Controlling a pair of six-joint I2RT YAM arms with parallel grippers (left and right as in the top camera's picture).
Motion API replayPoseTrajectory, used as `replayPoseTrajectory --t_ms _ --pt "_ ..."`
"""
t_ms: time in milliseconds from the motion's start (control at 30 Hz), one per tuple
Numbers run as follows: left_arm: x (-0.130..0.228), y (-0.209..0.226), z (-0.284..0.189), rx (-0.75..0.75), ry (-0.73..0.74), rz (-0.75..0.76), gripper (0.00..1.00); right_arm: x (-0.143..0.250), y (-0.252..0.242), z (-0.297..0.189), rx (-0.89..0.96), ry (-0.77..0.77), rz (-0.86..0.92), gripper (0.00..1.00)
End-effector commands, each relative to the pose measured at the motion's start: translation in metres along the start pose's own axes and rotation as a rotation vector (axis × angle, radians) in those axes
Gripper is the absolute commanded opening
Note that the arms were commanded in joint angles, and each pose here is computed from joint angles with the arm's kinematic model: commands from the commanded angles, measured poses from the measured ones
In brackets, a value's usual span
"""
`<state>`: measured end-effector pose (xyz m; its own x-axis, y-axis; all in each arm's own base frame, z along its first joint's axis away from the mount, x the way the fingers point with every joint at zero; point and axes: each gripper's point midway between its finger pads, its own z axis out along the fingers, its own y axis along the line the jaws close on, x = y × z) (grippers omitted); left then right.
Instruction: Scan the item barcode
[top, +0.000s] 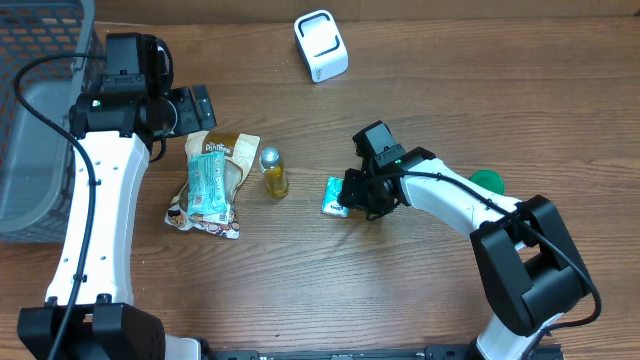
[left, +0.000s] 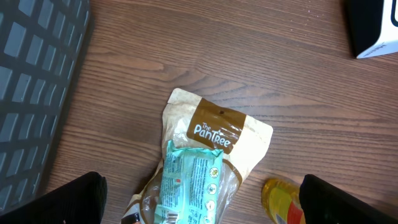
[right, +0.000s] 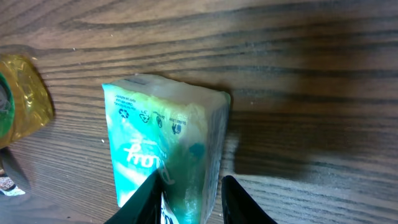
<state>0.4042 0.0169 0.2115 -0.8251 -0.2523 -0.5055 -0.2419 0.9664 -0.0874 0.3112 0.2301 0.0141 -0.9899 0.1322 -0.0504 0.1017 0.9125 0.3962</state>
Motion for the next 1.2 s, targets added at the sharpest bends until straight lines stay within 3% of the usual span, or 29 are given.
replayPoseTrajectory --t_ms 0,133,300,633,900,1067,1167 --pt "-0.0056 -0.0056 -0.0046 0.013 -0.016 0.000 1.00 0.0065 -0.0005 0.0088 0.017 0.010 -0.014 0.29" --pt "-0.0056 -0.0056 -0.0046 0.013 -0.016 0.000 0.99 0.0077 -0.0010 0.0120 0.023 0.013 -0.016 0.18" --pt "-0.0056 -0.0056 -0.0046 0.013 -0.016 0.000 0.99 0.0078 -0.0009 0.0119 0.022 0.014 -0.016 0.13" --pt "-0.0056 -0.0056 -0.0046 0.013 -0.016 0.000 1.00 0.0071 -0.0003 0.0119 0.020 0.011 -0.017 0.11" --pt "-0.0055 -0.0056 -0.0046 0.013 -0.016 0.000 1.00 0.0071 -0.0002 0.0119 0.019 0.012 -0.017 0.18" --pt "-0.0056 -0.0056 -0.0046 0.013 -0.016 0.000 1.00 0.0066 0.0000 0.0111 0.016 0.014 -0.014 0.04" --pt "-0.0056 -0.0056 -0.0046 0.013 -0.016 0.000 1.00 0.0035 -0.0005 0.0051 0.019 0.025 0.000 0.04"
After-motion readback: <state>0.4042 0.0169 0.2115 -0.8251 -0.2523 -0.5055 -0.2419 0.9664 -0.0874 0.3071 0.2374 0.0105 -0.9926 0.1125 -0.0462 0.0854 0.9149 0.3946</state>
